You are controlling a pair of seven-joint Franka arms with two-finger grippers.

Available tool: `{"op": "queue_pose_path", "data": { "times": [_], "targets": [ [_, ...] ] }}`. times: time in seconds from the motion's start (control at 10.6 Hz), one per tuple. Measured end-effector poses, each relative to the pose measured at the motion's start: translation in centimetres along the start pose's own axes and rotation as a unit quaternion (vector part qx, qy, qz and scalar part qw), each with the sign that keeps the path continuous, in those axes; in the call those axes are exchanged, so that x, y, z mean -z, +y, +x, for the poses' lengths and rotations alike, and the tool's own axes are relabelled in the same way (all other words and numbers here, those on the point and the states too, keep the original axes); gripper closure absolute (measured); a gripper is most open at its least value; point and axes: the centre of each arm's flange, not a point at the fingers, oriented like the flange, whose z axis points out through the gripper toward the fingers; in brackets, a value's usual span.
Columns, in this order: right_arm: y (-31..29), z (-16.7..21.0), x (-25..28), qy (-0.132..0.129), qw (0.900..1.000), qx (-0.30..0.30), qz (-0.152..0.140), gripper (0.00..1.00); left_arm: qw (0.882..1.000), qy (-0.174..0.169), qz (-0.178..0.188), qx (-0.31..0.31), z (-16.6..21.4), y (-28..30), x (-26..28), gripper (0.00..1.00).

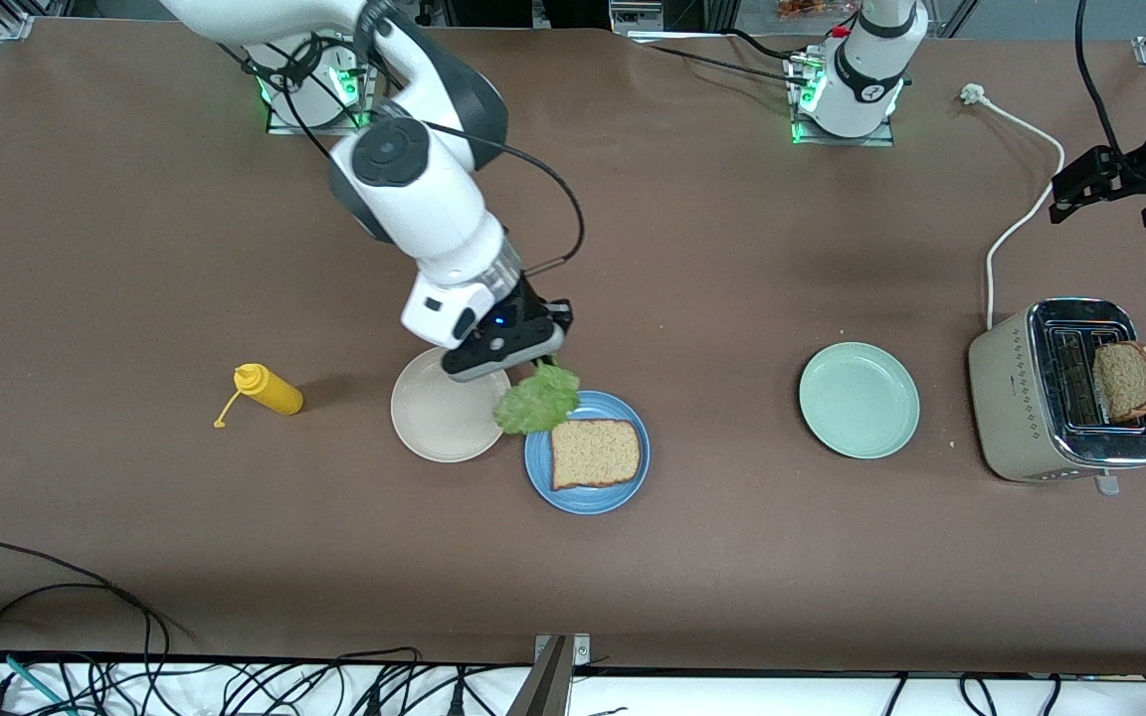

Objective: Make sandwich in blue plate with both arms
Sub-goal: 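Carry the green lettuce leaf with the right gripper over the bread, then lower the lettuce onto the bread and open the right gripper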

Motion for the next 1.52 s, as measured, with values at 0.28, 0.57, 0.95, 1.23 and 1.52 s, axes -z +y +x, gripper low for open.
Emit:
{"op": "queue_pose_path", "data": {
  "times": [0.28, 0.57, 0.95, 1.23, 1.52],
  "targets": [
    [-2.2, -1.6, -6.7, 0.040, 0.998, 0.044, -0.002, 0.93, 1.000, 0.004, 0.000, 0.006, 0.0, -0.7, 0.2, 0.00],
    [-2.5, -3.3, -12.4, 0.069, 0.996, 0.048, -0.011, 0.93, 1.000, 0.004, -0.001, 0.010, -0.1, -1.0, 0.2, 0.00],
    [-2.6, -5.7, -18.1, 0.090, 0.994, 0.061, -0.011, 0.93, 1.000, 0.003, -0.001, 0.011, -0.1, -1.1, 0.1, 0.00],
    [-0.1, -6.7, -21.7, 0.112, 0.992, 0.063, 0.002, 0.93, 1.000, 0.004, -0.001, 0.011, 0.0, -1.1, 0.1, 0.00],
    [1.1, -7.2, -23.3, 0.130, 0.989, 0.064, 0.018, 0.93, 1.000, 0.003, -0.002, 0.011, 0.0, -1.1, 0.0, 0.00]
  ]
}}
